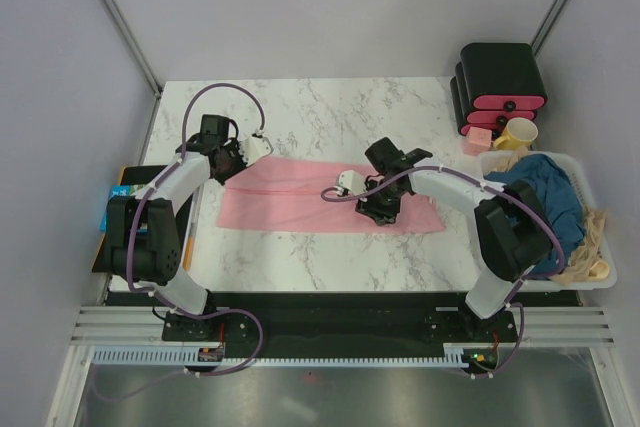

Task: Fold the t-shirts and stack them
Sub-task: Fold the other side of the tshirt into a rectangle

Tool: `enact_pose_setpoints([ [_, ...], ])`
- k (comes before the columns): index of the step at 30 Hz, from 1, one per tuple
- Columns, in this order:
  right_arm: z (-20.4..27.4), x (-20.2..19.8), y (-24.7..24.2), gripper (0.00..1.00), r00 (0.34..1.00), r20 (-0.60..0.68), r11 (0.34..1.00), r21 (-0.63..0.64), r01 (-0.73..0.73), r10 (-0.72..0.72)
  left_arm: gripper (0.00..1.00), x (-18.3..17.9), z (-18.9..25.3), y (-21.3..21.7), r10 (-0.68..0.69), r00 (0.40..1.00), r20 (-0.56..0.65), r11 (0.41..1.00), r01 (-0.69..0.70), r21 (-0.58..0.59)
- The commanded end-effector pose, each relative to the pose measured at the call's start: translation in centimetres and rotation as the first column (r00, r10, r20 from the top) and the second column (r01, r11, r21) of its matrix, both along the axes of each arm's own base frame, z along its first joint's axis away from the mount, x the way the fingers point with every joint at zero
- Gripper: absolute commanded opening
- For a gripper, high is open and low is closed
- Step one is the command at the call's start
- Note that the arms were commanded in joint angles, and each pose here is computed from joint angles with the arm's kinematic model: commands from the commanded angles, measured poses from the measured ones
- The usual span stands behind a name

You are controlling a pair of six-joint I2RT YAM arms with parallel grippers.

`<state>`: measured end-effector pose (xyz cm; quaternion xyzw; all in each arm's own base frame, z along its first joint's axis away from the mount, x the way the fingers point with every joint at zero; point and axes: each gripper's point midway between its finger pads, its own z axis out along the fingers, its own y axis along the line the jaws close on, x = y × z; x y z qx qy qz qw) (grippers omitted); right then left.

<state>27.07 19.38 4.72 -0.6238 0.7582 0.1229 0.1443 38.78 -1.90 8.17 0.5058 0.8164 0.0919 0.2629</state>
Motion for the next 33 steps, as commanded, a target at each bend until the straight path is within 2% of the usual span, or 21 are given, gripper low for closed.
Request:
enact_pose_setpoints([
  [1,-0.3,-0.8,0.1,0.47,1.000,-0.010,1.000,-0.008,-0.028,0.028,0.28,-0.3,0.8,0.0,0.025,1.000,0.013,0.999,-0.025,-0.028],
  [11,-1.8,0.7,-0.9,0.47,0.999,0.046,0.997,-0.074,0.021,-0.018,0.28,-0.2,0.9,-0.2,0.014,1.000,0.014,0.999,-0.014,-0.031],
  [15,-2.1,1.4,-1.1,0.44,0.997,0.071,0.995,-0.091,0.037,-0.031,0.28,-0.1,1.1,-0.3,0.006,1.000,0.022,0.999,-0.006,-0.033],
  [18,-2.1,1.8,-1.3,0.33,0.995,0.090,0.993,-0.104,0.047,-0.038,0.27,-0.1,1.1,-0.3,0.006,1.000,0.021,0.999,-0.005,-0.034],
  [19,-2.1,1.8,-1.4,0.27,0.995,0.092,0.993,-0.110,0.049,-0.039,0.28,-0.1,1.1,-0.3,0.006,1.000,0.021,0.999,-0.005,-0.034],
  [20,-2.1,1.9,-1.5,0.14,0.995,0.096,0.992,-0.113,0.049,-0.038,0.28,-0.1,1.0,-0.3,0.007,1.000,0.019,0.999,-0.006,-0.034],
  [22,-1.8,2.0,-1.6,0.01,0.994,0.105,0.992,-0.117,0.047,-0.034,0.28,-0.1,1.0,-0.4,0.005,1.000,0.019,0.999,-0.004,-0.037],
  [33,1.8,1.8,-2.6,0.00,0.988,0.148,0.989,-0.149,-0.024,0.046,0.28,-0.1,0.9,-0.4,0.002,1.000,0.016,0.999,-0.001,-0.036],
])
